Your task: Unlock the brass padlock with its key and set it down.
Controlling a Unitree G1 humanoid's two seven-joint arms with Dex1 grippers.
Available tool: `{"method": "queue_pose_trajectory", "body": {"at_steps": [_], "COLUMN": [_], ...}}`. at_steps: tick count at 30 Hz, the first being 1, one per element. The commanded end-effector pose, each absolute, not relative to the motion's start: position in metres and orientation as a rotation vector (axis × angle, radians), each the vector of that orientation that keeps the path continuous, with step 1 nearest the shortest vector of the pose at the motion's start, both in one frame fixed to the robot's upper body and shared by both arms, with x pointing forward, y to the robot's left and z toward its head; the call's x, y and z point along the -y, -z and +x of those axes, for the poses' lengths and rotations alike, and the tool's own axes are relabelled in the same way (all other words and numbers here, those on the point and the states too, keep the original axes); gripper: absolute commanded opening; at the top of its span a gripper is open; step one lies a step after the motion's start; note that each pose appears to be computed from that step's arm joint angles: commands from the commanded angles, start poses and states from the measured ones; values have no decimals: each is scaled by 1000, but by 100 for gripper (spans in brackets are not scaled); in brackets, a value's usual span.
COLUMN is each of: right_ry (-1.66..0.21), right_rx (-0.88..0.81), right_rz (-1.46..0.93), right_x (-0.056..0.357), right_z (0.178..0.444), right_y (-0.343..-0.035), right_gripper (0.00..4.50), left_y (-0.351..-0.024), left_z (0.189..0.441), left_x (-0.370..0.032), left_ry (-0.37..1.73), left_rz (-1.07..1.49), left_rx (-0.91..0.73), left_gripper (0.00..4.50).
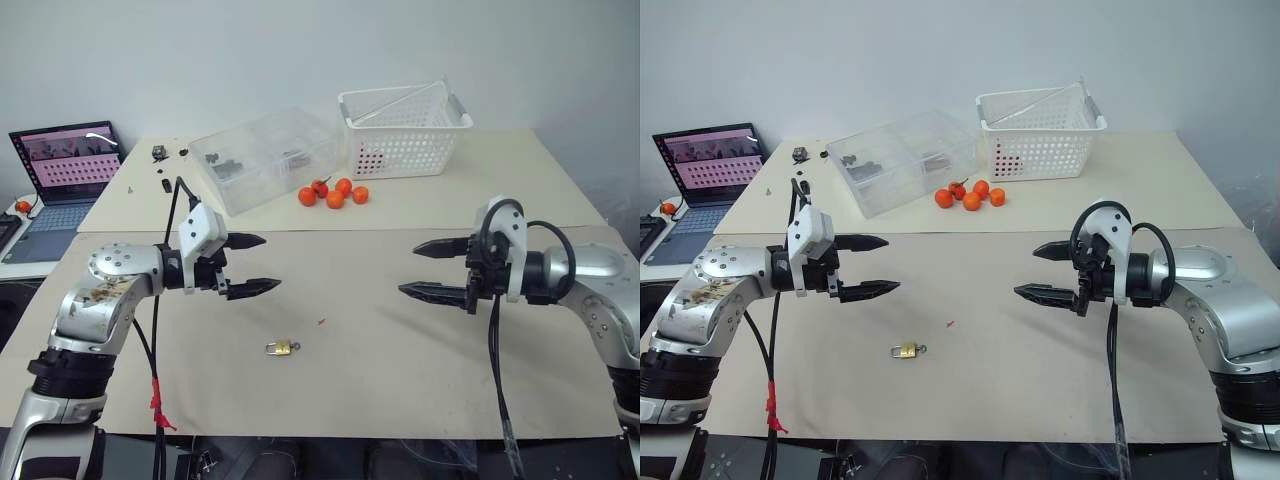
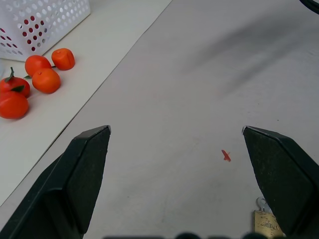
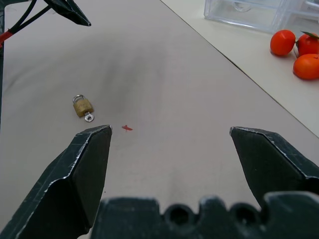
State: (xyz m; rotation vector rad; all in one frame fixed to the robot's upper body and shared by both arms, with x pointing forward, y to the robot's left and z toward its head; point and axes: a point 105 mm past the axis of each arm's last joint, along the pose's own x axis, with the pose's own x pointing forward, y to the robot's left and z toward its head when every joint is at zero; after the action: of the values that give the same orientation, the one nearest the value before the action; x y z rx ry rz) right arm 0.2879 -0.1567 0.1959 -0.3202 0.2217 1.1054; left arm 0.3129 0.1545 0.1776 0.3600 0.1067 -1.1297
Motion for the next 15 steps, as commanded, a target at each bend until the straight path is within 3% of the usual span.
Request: {"method": "queue_pose_trajectory", "body": {"at_steps": [1,9,15], "right_ry": [-1110,-1098,-1111], "right_rx": [-158,-142,-132], "right_rz": [-334,-325,-314], "right_x": [153,146,138], "right_z": [290,296,301], "right_y": [-210,-213,-211], "right_gripper": [449,449,449], "left_y": [-195,-200,-201], "left_z": [316,320,304], "left_x": [-155,-159,-180], "left_ry": [1080,1029,1052], "left_rz": [393,343,280], "left_rx": [-25,-19,-72], "left_gripper": [450,450,450]}}
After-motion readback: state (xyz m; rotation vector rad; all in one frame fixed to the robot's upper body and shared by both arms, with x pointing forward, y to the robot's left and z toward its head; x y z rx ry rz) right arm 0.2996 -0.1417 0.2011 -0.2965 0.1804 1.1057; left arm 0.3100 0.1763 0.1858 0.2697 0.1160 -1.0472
